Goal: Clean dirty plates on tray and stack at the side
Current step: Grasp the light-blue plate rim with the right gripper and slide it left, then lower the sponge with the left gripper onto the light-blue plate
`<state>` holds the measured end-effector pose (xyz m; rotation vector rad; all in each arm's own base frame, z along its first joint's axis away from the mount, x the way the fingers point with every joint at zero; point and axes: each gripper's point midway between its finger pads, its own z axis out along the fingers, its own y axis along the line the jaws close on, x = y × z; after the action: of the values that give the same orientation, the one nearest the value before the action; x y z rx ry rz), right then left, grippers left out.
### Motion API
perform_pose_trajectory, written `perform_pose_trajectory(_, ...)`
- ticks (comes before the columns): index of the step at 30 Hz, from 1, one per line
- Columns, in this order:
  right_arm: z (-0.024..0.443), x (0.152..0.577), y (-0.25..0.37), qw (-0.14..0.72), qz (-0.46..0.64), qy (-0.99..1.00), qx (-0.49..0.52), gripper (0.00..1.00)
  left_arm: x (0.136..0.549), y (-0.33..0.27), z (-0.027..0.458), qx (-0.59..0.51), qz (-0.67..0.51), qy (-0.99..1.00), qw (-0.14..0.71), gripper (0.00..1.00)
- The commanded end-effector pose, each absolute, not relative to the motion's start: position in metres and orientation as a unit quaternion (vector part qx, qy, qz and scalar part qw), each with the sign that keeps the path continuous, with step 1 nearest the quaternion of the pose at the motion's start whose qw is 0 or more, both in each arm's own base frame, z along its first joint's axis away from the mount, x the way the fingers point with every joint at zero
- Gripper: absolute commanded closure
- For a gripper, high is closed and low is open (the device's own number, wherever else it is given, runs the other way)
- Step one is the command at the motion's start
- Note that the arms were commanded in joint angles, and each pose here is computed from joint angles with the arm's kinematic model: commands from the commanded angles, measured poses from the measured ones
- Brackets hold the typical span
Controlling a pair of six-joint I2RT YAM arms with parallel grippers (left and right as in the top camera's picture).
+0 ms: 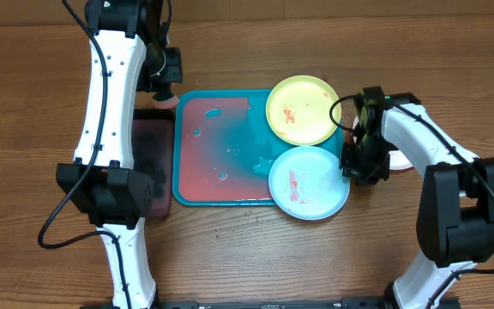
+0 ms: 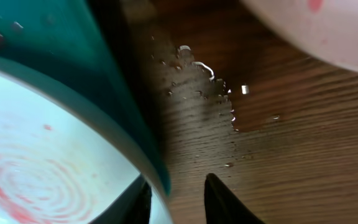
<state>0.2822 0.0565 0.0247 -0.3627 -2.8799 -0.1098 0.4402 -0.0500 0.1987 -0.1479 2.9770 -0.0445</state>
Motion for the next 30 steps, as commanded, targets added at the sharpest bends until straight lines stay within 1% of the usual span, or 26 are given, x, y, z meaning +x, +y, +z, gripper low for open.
perform_pose_trajectory(1,0.026,0.278,0.054,0.115,-0.028,-0.985,-0.123,0.82,0.442,-0.053,0.206,-0.058,-0.022,0.994,0.092,0.96)
perform_pose_trajectory(2,0.026,0.278,0.054,0.115,-0.028,-0.985,-0.123,0.83,0.442,-0.053,0.206,-0.058,-0.022,0.994,0.092,0.96)
perform_pose_trajectory(8,0.028,0.27,0.056,0.132,-0.032,-0.983,-0.125,0.96,0.442,-0.053,0.206,-0.058,-0.022,0.994,0.092,0.96)
perform_pose_trajectory(13,0.032,0.261,0.067,0.154,-0.051,-0.979,-0.122,0.96,0.442,-0.053,0.206,-0.058,-0.022,0.994,0.092,0.96)
perform_pose_trajectory(18,0.039,0.264,0.094,0.145,-0.063,-0.984,-0.086,0.96,0.442,-0.053,0.206,-0.058,-0.022,0.994,0.092,0.96)
perform_pose_trajectory(22,0.049,0.279,0.129,0.107,-0.068,-0.99,-0.06,0.96,0.442,-0.053,0.206,-0.058,-0.022,0.994,0.092,0.96)
perform_pose_trajectory(24,0.052,0.293,0.149,0.072,-0.079,-0.993,-0.055,0.96,0.442,-0.053,0.206,-0.058,-0.022,0.994,0.092,0.96)
perform_pose_trajectory(28,0.054,0.331,0.195,-0.018,-0.125,-0.988,-0.087,0.96,0.443,-0.053,0.206,-0.058,-0.022,0.994,0.093,0.96)
perform_pose_trajectory(30,0.055,0.346,0.215,-0.052,-0.15,-0.984,-0.086,0.96,0.443,-0.053,0.206,-0.058,-0.022,0.994,0.092,0.96)
